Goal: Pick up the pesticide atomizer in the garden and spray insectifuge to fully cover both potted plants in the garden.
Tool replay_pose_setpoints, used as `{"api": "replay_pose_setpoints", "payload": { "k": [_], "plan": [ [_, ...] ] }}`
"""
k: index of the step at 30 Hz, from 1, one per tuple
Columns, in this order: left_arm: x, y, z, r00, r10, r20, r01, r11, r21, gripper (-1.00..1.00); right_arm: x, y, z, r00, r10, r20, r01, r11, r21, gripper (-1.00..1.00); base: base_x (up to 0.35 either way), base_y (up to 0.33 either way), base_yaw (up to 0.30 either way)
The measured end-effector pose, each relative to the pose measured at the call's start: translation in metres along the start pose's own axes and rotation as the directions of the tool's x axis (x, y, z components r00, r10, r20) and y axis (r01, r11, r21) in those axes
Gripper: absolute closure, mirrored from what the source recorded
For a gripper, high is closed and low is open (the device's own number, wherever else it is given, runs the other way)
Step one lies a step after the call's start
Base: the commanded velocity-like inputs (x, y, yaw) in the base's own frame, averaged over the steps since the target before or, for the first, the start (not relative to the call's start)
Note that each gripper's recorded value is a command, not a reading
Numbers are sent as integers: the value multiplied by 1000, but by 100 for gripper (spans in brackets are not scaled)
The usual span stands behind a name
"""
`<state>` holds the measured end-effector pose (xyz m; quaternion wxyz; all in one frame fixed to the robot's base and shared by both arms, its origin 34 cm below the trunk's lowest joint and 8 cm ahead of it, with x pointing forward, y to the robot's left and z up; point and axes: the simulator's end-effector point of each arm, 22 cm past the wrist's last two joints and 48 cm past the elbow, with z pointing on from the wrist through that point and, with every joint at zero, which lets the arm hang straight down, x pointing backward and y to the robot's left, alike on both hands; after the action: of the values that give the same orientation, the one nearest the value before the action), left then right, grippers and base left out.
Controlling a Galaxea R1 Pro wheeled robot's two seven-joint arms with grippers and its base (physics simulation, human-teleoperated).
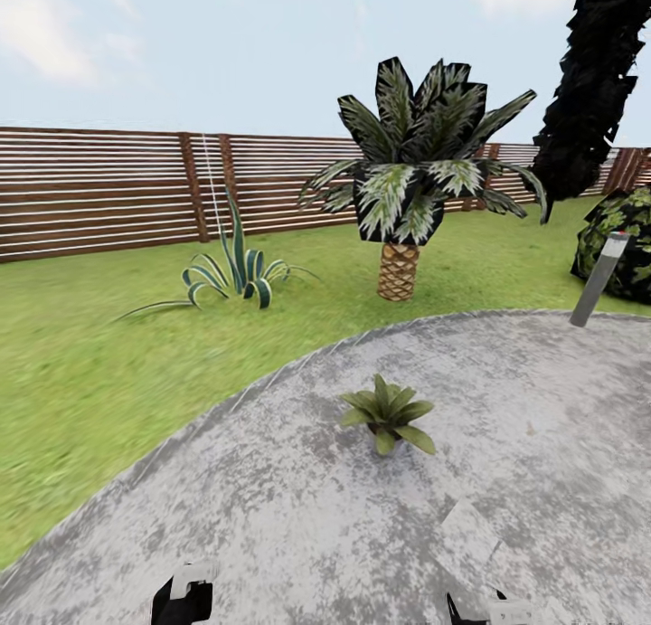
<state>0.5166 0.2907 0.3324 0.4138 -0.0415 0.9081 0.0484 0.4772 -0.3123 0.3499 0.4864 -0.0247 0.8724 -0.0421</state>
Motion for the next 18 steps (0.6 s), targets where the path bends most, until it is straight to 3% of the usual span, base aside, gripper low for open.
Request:
{"api": "replay_pose_setpoints", "payload": {
  "k": [6,18],
  "plan": [
    [-3,0,0,1000,-1,6,1,1000,0,100,-3,0,0,1000,0,6,0,1000,0,-100,204,98,-235],
    [-4,0,-1,1000,-1,9,1,1000,0,100,-4,0,0,1000,1,8,-1,1000,-1,-100,272,204,-289]
  ]
}}
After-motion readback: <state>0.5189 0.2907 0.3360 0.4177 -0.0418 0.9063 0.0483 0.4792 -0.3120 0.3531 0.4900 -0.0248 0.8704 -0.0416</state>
